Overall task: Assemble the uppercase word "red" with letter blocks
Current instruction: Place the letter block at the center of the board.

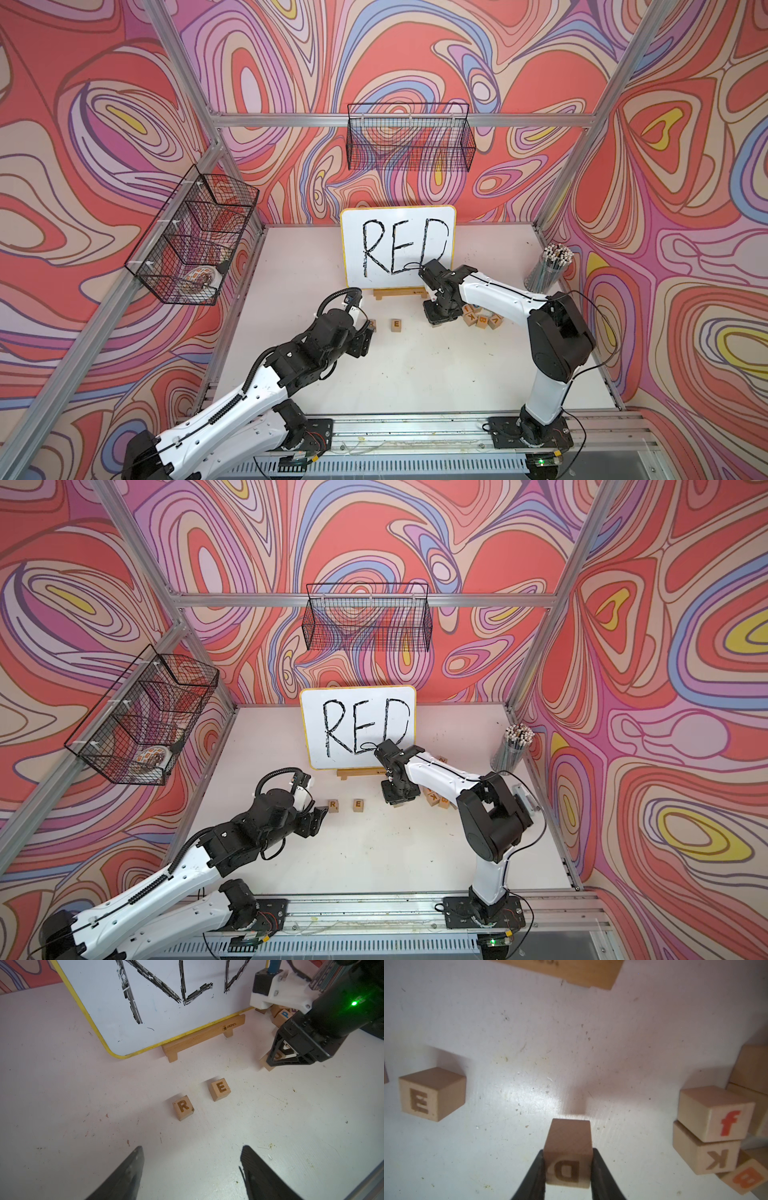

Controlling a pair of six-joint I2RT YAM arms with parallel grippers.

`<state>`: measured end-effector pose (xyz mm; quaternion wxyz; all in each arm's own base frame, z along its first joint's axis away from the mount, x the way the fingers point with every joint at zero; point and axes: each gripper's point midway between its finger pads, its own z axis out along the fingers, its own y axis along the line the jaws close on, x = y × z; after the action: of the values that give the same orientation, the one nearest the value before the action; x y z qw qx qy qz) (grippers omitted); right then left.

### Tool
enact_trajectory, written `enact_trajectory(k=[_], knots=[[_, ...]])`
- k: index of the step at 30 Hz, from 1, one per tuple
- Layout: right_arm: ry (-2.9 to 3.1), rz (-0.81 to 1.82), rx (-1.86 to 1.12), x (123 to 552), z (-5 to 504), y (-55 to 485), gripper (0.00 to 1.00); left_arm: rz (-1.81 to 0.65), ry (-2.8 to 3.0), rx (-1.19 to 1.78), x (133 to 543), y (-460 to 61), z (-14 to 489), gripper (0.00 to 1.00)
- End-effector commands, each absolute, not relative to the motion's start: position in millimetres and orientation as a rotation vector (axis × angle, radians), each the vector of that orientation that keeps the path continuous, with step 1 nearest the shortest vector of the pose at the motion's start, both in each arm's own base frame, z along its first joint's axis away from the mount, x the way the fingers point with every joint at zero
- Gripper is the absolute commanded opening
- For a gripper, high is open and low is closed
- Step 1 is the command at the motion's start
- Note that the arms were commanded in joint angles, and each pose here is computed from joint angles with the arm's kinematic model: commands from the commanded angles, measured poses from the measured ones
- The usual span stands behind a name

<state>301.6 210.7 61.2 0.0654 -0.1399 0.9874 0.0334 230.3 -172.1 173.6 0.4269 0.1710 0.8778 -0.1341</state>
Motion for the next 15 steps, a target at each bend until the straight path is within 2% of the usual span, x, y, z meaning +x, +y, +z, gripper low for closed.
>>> enact_trajectory(k=[1,15], knots=[[2.964,0.065,-0.476,304,63,212,0.22,-0.313,2.180,0.429,233,-170,179,0.76],[2.930,0.056,-0.685,305,47,236,0.22,-0.313,2.178,0.412,231,-166,178,0.76]])
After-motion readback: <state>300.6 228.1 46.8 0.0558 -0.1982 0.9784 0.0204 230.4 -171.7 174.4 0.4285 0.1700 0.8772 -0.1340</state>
